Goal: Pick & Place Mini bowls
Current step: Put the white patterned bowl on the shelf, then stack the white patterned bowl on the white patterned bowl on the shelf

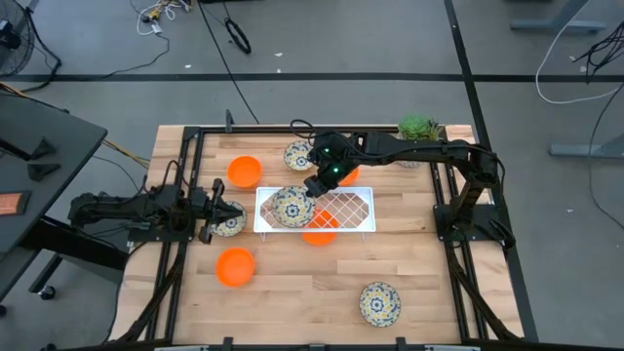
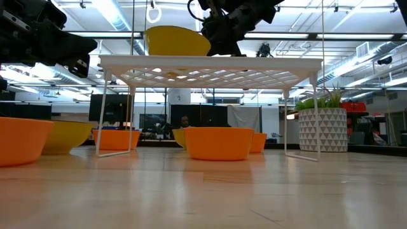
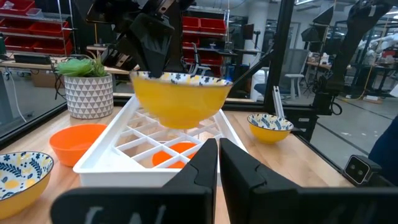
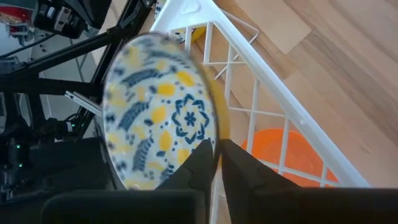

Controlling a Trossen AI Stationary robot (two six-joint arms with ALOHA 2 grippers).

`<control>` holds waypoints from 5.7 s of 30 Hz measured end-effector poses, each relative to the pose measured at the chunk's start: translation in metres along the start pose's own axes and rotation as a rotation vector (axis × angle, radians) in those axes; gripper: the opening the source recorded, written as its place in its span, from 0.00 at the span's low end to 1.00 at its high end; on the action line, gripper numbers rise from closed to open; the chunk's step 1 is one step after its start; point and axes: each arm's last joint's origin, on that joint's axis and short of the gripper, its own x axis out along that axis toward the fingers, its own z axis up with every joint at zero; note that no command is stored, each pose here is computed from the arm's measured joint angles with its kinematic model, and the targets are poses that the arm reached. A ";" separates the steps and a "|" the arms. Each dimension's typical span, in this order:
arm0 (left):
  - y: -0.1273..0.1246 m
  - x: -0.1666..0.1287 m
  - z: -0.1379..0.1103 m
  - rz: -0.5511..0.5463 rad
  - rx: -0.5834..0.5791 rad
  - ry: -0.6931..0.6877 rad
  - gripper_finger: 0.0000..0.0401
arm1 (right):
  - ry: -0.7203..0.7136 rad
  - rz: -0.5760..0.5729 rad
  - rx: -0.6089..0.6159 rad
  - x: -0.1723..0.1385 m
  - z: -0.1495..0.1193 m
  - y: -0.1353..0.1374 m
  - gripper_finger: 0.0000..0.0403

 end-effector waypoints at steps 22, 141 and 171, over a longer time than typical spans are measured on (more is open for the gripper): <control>0.000 0.000 0.000 0.000 0.000 0.000 0.06 | 0.000 0.001 -0.010 0.000 0.000 0.000 0.26; 0.000 0.000 0.000 0.000 0.000 0.000 0.06 | 0.498 -0.341 -0.540 -0.029 -0.338 0.097 0.43; 0.000 0.000 0.000 -0.001 0.000 0.000 0.06 | 0.264 -0.422 -0.021 -0.007 -0.325 0.083 0.43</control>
